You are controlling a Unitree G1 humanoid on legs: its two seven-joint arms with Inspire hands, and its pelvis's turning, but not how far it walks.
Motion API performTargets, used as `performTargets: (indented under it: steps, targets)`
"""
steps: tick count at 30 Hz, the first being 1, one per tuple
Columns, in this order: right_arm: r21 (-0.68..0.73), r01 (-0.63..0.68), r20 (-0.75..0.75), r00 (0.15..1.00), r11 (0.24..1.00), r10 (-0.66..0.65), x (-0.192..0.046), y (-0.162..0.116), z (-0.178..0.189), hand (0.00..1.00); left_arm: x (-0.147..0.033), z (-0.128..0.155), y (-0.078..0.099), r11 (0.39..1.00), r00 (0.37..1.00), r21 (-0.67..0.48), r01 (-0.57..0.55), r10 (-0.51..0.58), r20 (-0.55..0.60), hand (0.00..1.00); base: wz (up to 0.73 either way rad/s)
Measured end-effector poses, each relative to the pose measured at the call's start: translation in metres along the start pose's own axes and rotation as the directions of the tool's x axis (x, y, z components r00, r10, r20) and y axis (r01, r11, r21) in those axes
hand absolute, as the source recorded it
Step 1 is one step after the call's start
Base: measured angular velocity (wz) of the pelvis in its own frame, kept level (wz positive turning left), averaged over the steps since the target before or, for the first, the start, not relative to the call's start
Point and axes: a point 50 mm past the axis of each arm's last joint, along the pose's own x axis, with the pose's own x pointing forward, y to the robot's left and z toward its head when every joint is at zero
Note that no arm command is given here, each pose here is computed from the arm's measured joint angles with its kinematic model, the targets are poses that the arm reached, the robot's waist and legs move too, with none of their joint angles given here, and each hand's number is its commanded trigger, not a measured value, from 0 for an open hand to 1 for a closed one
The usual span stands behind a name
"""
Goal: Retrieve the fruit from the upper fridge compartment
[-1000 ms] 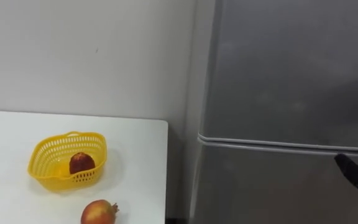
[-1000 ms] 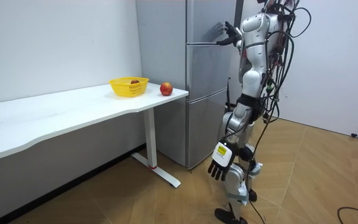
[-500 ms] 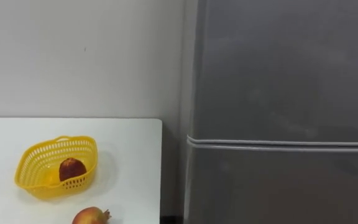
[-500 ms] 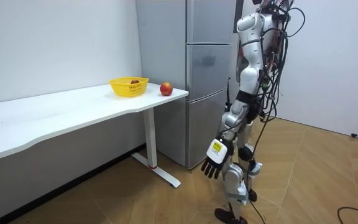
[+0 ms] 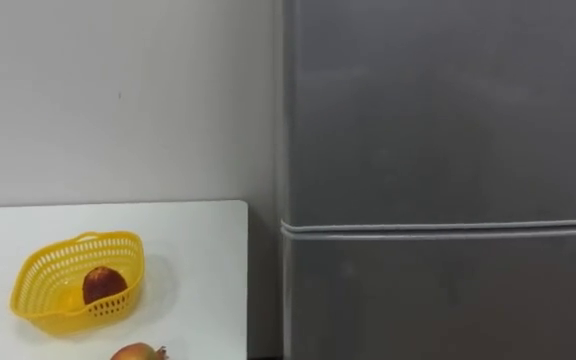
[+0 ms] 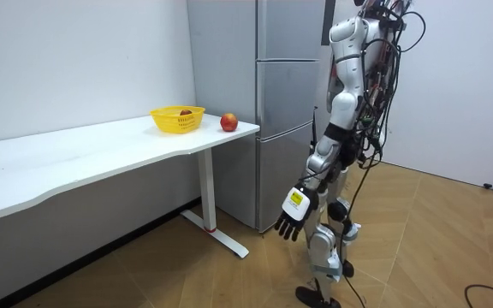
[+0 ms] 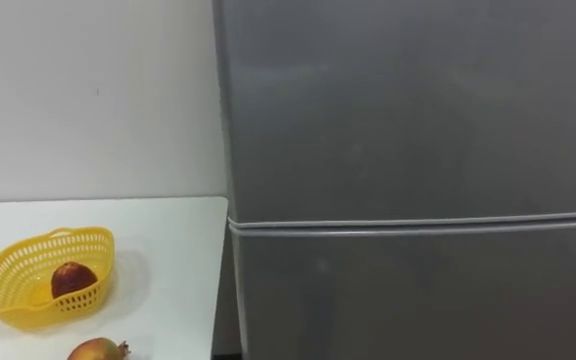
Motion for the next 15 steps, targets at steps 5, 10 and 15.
performTargets:
  steps: [5, 10, 15]
  targets:
    - [-0.303, -0.156, -0.124, 0.985, 0.94, 0.123, 0.001, -0.011, -0.037, 0.0, 0.001, -0.003, 0.003, 1.0, 0.999, -0.018, 0.013, -0.014, -0.04, 0.0, 0.0]
    - [-0.527, -0.277, -0.207, 0.959, 0.803, 0.195, -0.002, -0.013, -0.055, 0.0, 0.001, -0.003, 0.002, 1.0, 0.998, -0.015, 0.017, -0.018, -0.059, 0.0, -0.02]
    - [-0.636, -0.348, -0.239, 0.937, 0.689, 0.253, -0.006, -0.001, -0.056, 0.0, 0.003, 0.003, -0.001, 0.999, 0.997, 0.014, 0.036, -0.035, -0.063, 0.0, 0.02]
